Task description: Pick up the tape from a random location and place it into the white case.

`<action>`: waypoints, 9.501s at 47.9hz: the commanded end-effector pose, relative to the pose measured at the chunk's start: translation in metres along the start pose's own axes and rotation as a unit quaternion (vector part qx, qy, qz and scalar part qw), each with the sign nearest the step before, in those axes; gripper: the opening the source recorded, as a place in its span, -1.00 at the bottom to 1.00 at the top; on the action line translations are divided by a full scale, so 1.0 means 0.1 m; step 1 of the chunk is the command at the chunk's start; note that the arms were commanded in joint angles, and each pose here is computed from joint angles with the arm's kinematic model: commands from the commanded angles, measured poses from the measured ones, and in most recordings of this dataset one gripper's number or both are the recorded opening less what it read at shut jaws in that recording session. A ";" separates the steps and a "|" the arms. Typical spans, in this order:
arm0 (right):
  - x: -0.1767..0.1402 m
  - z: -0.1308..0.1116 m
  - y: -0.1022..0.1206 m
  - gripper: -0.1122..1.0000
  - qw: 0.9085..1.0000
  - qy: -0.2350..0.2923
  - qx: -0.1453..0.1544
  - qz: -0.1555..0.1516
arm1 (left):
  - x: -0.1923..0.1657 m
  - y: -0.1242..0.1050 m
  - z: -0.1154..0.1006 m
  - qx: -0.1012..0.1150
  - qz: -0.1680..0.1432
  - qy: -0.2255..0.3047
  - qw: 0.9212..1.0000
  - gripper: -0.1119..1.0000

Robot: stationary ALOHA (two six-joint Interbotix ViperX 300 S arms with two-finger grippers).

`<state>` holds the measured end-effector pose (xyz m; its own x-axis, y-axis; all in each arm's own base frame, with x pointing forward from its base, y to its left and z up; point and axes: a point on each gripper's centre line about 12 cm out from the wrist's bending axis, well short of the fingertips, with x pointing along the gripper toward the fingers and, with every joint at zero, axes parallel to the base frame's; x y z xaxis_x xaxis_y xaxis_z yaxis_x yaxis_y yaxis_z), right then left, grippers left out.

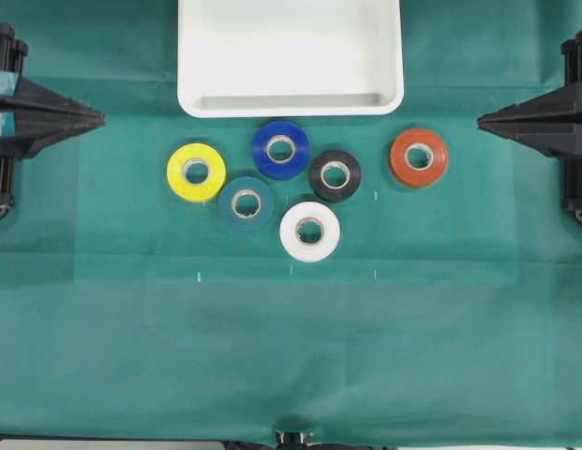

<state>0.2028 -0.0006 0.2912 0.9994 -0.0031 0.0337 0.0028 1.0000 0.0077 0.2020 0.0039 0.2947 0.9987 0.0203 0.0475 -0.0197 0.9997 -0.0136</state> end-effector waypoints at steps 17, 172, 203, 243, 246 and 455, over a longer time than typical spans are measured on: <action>0.03 0.10 0.00 -0.80 1.000 -0.012 0.001 -0.001 | 0.02 0.10 -0.02 -0.001 0.025 0.013 1.000 -0.77; 0.05 0.06 0.00 -0.80 1.000 0.009 -0.002 -0.001 | 0.82 0.15 0.13 -0.023 0.033 0.450 0.892 0.98; 0.05 0.06 0.00 -0.80 1.000 0.012 -0.002 -0.001 | 0.82 0.15 0.13 -0.022 0.033 0.449 0.892 0.98; 0.05 0.00 -0.01 -0.80 0.999 0.032 -0.002 -0.001 | 0.91 0.11 -0.87 -0.019 0.025 0.494 0.869 0.98; 0.05 0.01 0.00 -0.80 1.000 0.031 -0.003 -0.001 | 0.90 0.11 -0.97 -0.019 0.026 0.499 0.866 0.98; 0.08 0.02 -0.02 -0.80 0.999 0.039 -0.005 -0.004 | 1.12 -0.29 -0.38 -0.012 -0.016 0.519 0.855 -0.36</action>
<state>0.2082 -0.0022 0.2819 0.9975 -0.0100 -0.0705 0.0100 0.9999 0.0001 0.3179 -0.0195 0.2432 0.4634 -0.0348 -0.8855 -0.0168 0.9987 -0.0480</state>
